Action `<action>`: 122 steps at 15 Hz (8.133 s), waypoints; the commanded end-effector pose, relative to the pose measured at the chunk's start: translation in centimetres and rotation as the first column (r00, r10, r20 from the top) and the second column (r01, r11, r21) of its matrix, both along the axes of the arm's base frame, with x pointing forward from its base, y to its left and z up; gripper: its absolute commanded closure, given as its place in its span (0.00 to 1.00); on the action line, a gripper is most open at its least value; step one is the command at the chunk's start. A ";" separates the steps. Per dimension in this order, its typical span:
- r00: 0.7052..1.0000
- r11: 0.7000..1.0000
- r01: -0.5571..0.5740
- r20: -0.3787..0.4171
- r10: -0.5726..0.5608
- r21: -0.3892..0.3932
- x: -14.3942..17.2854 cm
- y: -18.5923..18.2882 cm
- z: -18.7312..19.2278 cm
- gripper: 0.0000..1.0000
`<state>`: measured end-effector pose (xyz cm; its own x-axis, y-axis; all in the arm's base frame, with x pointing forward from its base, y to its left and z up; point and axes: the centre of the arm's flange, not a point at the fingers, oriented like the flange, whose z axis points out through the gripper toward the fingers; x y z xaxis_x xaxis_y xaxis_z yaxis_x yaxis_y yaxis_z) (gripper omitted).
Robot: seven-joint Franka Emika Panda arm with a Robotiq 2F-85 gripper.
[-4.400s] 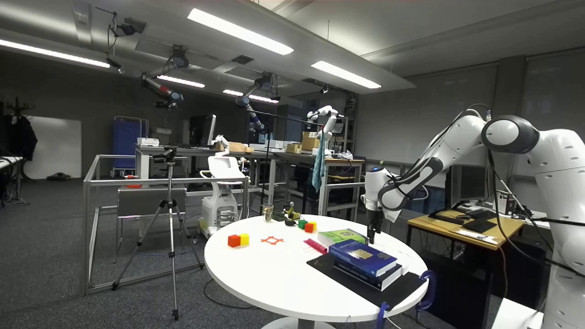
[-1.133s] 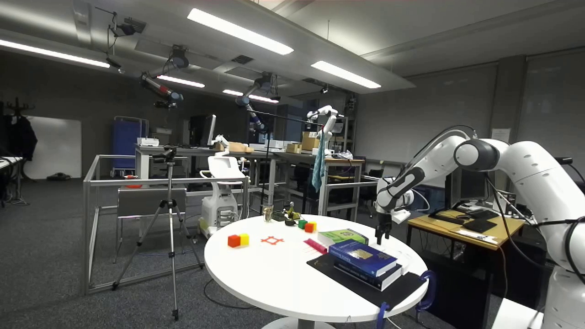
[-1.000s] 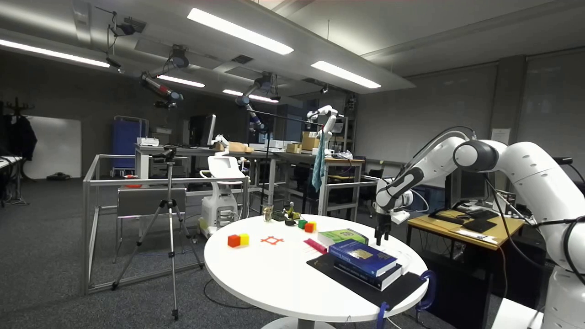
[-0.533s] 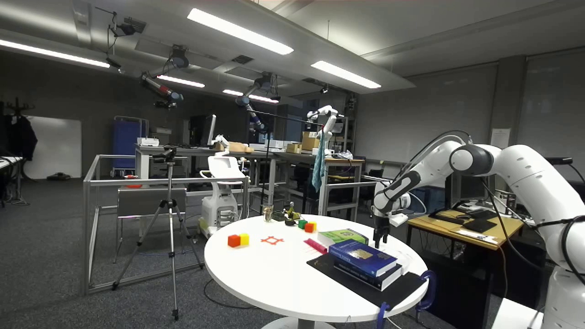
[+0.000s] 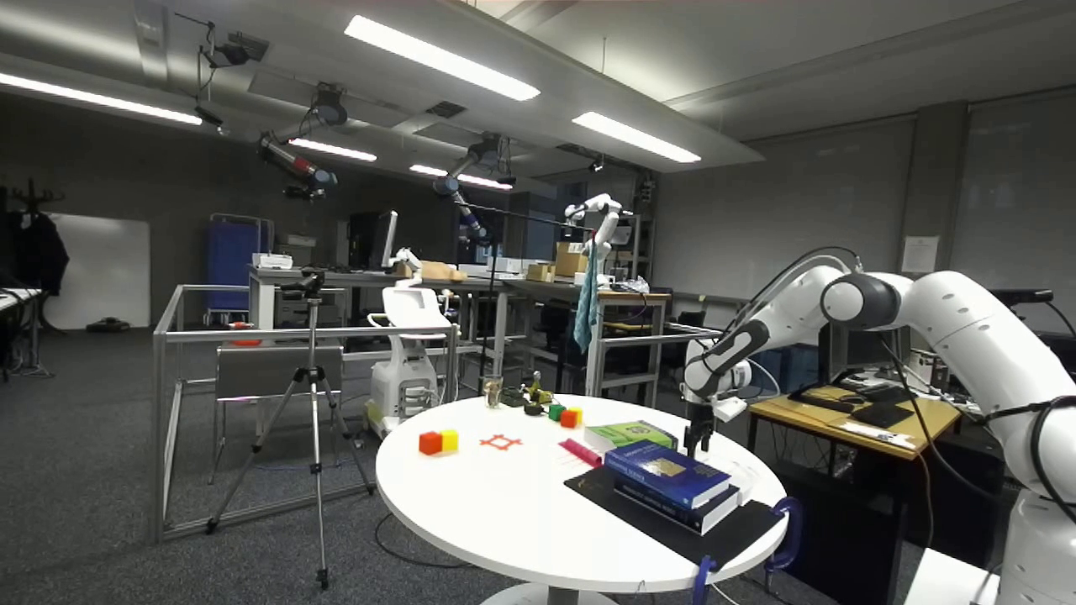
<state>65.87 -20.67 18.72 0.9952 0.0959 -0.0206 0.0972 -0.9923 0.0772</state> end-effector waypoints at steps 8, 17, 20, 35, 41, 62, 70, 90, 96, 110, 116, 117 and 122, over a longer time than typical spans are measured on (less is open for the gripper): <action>0.999 0.999 -0.048 -0.025 0.048 -0.017 1.3 0.6 -0.9 0.00; 0.998 0.998 -0.061 -0.033 0.061 -0.020 1.5 0.9 -1.2 0.00; 0.999 0.999 -0.043 -0.026 0.043 -0.015 1.3 0.5 -1.2 0.00; 0.999 1.000 -0.014 -0.035 0.014 0.007 0.6 -0.5 -2.2 0.00; 0.999 0.999 0.000 -0.043 -0.002 -0.040 0.0 -2.5 -1.5 0.00; 0.999 0.976 -0.013 -0.026 0.019 0.218 0.5 -1.7 -1.0 0.00; 0.978 0.957 -0.192 -0.044 0.206 0.219 -0.8 -3.0 -1.5 0.00; 0.990 0.965 -0.141 0.007 0.143 0.222 -1.0 -3.0 -1.4 0.00; 0.993 0.962 -0.093 -0.042 0.108 0.256 -2.3 -6.6 -1.9 0.00; 0.997 0.976 0.012 -0.073 0.004 0.216 -3.6 -12.2 -3.4 0.00; 0.997 0.978 0.050 -0.069 -0.037 0.203 -4.4 -14.6 -3.4 0.00; 0.997 0.978 0.052 -0.068 -0.039 0.202 -4.5 -14.7 -3.4 0.00; 0.996 0.984 0.068 -0.063 -0.058 0.167 -4.9 -15.5 -2.5 0.00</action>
<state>60.67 -35.02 15.25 0.9956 0.0717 -0.0611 0.0648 -0.9920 -0.1084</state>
